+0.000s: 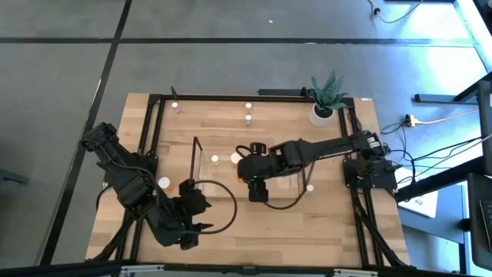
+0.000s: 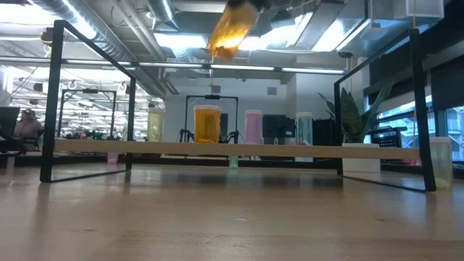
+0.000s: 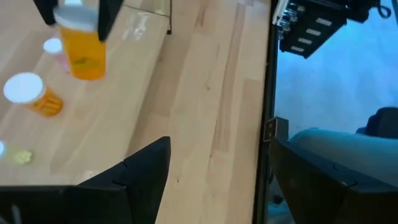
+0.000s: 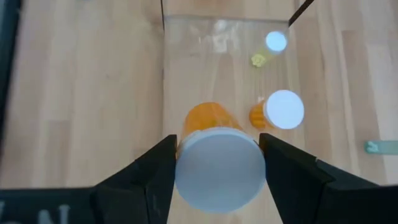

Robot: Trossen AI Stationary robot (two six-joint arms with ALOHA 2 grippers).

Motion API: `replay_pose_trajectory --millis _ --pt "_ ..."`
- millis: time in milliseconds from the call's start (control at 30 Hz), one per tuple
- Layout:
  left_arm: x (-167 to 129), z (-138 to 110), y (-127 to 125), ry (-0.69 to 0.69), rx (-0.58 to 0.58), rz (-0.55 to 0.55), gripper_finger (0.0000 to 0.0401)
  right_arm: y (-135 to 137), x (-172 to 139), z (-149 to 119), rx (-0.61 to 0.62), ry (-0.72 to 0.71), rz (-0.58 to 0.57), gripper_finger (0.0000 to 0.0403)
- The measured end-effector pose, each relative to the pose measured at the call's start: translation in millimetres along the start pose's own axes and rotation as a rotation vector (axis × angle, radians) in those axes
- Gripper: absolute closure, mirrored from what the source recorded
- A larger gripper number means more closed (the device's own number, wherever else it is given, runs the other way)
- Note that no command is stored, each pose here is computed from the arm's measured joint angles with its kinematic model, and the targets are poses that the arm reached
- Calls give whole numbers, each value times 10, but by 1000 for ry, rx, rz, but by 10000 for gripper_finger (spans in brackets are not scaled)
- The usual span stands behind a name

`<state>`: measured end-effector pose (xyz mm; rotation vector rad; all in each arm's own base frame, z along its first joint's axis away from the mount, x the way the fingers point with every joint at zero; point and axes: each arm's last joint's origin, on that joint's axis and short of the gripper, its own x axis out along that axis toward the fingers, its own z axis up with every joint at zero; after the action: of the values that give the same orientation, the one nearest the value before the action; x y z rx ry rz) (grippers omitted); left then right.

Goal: Pick and place medicine bottles onto shelf by color
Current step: Put the bottom orange pill bottle aligned with the orange pill bottle on the shelf

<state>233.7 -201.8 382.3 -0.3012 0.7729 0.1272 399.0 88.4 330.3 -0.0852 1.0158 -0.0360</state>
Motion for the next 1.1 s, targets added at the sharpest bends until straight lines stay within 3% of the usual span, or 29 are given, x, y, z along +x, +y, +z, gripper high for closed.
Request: replay_pose_trajectory --millis 600,1100 --pt "96 116 178 -1 -55 101 134 -163 779 -9 -137 129 3 189" --pt "145 182 273 3 -74 143 134 -172 844 -19 -189 141 23 189"
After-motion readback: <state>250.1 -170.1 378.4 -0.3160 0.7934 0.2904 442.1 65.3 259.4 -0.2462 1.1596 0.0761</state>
